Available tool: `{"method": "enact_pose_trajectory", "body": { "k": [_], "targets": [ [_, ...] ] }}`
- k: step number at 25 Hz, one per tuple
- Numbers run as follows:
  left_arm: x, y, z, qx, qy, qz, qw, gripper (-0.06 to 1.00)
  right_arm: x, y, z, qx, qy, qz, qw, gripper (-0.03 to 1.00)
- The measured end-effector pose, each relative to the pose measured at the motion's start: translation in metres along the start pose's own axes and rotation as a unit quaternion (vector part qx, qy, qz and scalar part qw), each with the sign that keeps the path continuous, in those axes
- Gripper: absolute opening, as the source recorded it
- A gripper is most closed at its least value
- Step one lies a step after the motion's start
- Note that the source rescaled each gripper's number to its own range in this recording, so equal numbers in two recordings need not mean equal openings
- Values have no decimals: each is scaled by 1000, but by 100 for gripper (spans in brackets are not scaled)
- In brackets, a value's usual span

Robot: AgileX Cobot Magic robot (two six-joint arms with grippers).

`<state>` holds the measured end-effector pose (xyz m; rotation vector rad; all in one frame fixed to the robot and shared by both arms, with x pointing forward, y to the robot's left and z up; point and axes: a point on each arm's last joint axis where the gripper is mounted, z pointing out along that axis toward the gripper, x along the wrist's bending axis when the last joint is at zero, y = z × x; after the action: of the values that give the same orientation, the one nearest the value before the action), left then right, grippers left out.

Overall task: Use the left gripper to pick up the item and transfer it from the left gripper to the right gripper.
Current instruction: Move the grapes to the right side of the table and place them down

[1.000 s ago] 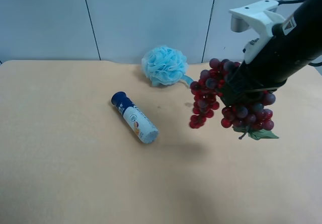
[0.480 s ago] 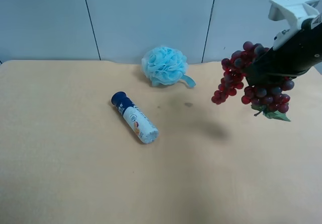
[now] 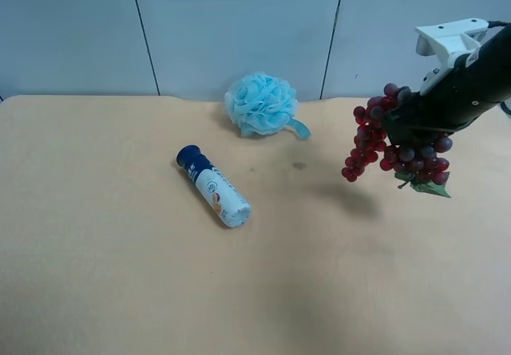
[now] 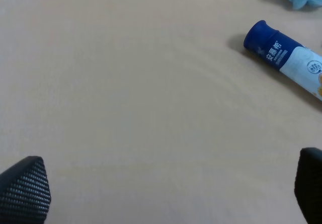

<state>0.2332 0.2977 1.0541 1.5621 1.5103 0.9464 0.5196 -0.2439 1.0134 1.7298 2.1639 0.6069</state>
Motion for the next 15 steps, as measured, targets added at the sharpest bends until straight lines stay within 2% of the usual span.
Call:
{"method": "enact_pose_trajectory", "body": {
  "k": [7, 15],
  "targets": [
    [0, 0, 0, 0, 0, 0, 1000, 100, 0, 2, 28, 7, 5, 16, 1000, 0],
    [0, 0, 0, 0, 0, 0, 1000, 100, 10, -4, 63, 42, 48, 45, 997, 0]
  ]
}}
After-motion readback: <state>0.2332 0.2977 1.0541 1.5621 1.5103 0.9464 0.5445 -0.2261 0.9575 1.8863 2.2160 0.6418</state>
